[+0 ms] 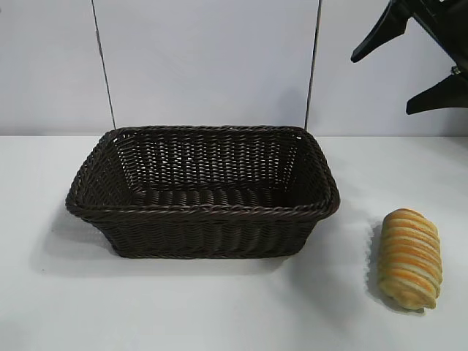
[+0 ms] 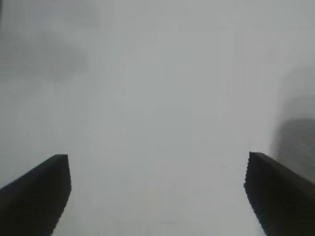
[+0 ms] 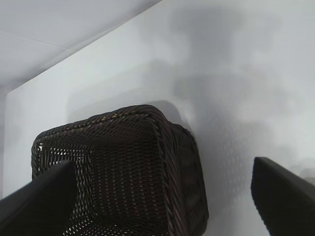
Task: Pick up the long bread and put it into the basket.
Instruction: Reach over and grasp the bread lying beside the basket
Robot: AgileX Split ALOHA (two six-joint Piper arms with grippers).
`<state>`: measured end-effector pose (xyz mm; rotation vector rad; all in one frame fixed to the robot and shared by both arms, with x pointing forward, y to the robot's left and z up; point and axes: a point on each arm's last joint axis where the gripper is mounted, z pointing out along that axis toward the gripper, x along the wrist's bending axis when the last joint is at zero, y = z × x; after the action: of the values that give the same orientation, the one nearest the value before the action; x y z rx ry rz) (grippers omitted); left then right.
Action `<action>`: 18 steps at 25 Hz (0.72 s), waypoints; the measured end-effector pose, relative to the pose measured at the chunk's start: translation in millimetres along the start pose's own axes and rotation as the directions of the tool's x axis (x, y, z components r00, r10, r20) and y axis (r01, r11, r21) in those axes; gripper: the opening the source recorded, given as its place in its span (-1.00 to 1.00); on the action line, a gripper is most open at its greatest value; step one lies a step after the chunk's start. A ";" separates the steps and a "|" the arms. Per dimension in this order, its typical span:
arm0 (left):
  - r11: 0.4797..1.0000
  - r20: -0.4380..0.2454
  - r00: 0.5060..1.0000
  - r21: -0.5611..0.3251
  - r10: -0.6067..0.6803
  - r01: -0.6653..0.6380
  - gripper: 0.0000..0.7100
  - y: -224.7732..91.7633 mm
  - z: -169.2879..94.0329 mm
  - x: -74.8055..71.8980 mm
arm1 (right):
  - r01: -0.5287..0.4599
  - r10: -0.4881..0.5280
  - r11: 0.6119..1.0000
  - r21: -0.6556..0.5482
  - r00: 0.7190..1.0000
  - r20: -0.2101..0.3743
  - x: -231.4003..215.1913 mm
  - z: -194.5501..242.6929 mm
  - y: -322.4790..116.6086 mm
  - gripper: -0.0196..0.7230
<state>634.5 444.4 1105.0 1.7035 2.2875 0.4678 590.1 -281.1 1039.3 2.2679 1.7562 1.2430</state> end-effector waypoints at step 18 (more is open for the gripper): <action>0.744 0.073 0.975 -0.659 0.208 -0.109 0.96 -136.8 -307.4 -42.4 | 0.008 -0.008 1.000 0.008 1.000 0.002 -0.2 0.0 -0.8 0.89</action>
<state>408.3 335.1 1332.7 1.4915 1.5879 1.0089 589.5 -281.0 1038.9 2.2632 1.7714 1.2340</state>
